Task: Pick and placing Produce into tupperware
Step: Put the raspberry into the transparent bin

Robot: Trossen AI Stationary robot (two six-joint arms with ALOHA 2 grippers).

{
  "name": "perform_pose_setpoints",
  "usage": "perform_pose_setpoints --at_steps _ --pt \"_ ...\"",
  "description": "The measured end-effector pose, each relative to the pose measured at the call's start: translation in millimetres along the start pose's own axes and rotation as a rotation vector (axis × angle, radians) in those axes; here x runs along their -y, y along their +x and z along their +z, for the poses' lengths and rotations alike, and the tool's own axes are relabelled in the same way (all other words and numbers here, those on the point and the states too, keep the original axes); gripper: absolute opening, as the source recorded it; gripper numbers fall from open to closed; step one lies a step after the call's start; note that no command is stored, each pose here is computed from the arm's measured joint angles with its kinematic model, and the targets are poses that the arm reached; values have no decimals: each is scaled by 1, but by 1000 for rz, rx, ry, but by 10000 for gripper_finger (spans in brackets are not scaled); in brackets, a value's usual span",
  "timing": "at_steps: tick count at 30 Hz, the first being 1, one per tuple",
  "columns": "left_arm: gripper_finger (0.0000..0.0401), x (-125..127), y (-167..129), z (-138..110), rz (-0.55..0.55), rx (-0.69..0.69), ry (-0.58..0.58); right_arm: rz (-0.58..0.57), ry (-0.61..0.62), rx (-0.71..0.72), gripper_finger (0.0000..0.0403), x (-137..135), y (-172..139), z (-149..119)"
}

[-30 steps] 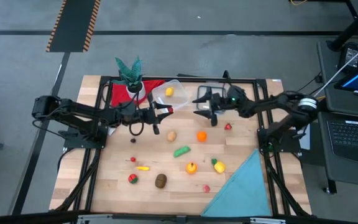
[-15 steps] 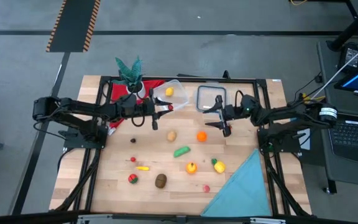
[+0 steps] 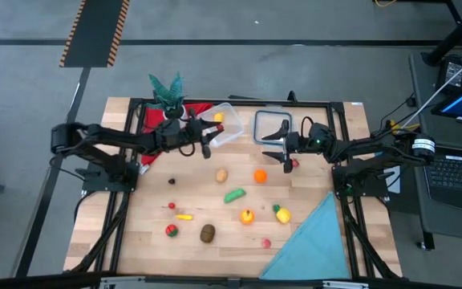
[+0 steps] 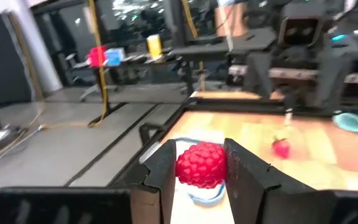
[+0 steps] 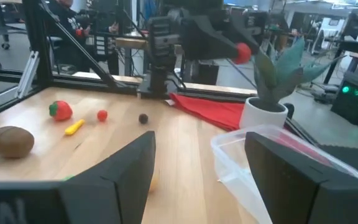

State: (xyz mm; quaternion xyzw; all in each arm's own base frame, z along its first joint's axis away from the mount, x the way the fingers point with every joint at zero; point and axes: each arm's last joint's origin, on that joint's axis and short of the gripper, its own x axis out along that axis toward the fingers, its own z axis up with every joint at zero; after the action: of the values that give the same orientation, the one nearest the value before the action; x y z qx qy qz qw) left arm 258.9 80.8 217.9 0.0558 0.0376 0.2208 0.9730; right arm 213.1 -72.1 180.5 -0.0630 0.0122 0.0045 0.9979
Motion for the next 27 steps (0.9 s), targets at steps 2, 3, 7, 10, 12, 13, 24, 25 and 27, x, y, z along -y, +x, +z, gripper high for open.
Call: perform_pose_setpoints --at_steps 2,3,7,10,12,13,24,25,27 --pt "103 -2 8 -5 27 1 -7 1 2 -6 250 0 0 -1" --pt "103 -3 13 -7 37 -5 -8 2 5 -12 250 0 0 -1" --pt "113 -9 35 -12 62 -33 -9 3 9 -21 250 0 0 -2" --pt "112 -14 48 -10 72 -32 -4 3 10 -23 250 0 0 -2" --pt "104 -16 53 -8 79 -28 5 3 12 -26 250 0 0 -3" --pt "103 -18 56 -5 84 -22 7 3 12 -26 250 0 0 -3" --pt "111 -29 70 0 89 -271 -8 10 31 -66 250 -1 0 -7" --pt "107 -29 72 2 86 -301 -4 11 31 -67 250 -1 0 -7" --pt "103 -29 75 7 82 -334 -2 11 33 -65 250 -1 0 -7"
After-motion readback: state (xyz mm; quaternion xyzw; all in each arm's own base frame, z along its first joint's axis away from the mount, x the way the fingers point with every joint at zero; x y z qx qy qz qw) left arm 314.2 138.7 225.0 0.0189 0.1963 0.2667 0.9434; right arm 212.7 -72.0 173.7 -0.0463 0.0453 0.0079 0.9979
